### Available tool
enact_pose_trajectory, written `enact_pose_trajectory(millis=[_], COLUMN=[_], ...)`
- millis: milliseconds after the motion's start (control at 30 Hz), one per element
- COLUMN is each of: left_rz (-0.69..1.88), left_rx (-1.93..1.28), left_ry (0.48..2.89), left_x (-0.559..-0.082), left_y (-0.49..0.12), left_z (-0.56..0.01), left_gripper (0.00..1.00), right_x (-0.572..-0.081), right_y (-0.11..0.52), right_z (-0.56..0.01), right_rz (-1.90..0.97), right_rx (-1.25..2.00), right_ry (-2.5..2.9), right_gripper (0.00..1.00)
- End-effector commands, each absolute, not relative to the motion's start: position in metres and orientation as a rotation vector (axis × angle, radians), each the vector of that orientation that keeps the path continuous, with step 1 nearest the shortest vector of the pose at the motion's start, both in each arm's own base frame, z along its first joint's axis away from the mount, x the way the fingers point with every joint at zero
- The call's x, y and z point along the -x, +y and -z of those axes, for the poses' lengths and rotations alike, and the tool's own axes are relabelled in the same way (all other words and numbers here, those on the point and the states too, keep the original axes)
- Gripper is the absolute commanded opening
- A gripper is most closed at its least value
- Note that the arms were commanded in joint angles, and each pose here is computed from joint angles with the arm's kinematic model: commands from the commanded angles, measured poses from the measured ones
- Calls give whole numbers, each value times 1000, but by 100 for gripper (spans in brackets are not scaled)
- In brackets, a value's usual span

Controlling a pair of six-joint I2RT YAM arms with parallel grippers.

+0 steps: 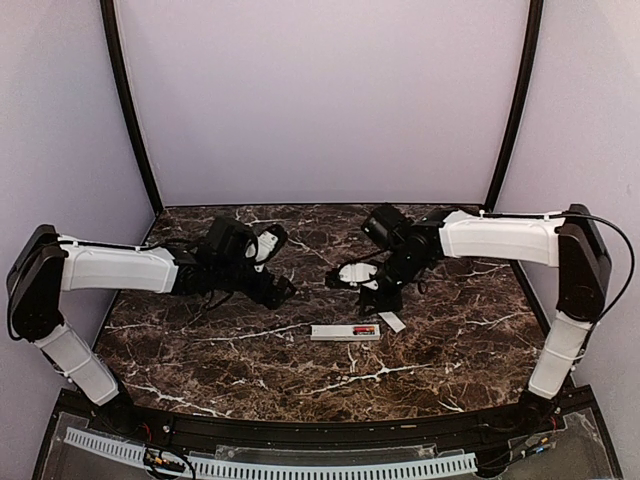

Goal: Load the batteries into the remote control
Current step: Load the battery into the battery compartment, then adjust the battery in the battery compartment.

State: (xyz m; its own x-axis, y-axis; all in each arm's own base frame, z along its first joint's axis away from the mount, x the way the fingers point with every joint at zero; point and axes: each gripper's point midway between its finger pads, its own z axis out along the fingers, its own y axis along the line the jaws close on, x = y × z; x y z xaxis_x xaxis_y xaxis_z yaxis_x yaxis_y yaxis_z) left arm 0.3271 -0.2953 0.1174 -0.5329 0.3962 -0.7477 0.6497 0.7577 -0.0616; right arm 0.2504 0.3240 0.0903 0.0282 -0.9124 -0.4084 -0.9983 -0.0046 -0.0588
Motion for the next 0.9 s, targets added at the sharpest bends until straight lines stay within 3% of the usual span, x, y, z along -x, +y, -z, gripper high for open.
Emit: enact_pose_trajectory(millis=[0,267,400,867], left_rz=[488,595,598,602], left_rx=[-841,-661,-591,-482], left_ry=[2043,2102,2135,2190], left_x=[-318,-320,-319,-300], left_y=[-302,-304,-298,-273], left_z=[-145,-149,-147,-142], left_gripper=[96,96,96,96], right_x=[-275,-259,-243,-241], right_y=[329,339,346,330], right_z=[-143,-136,-115,-39], right_rz=[-559,-1015,-1138,-1000], right_rx=[1501,868,741,575], right_ry=[2159,2480,2539,2773], right_gripper=[18,1,0,0])
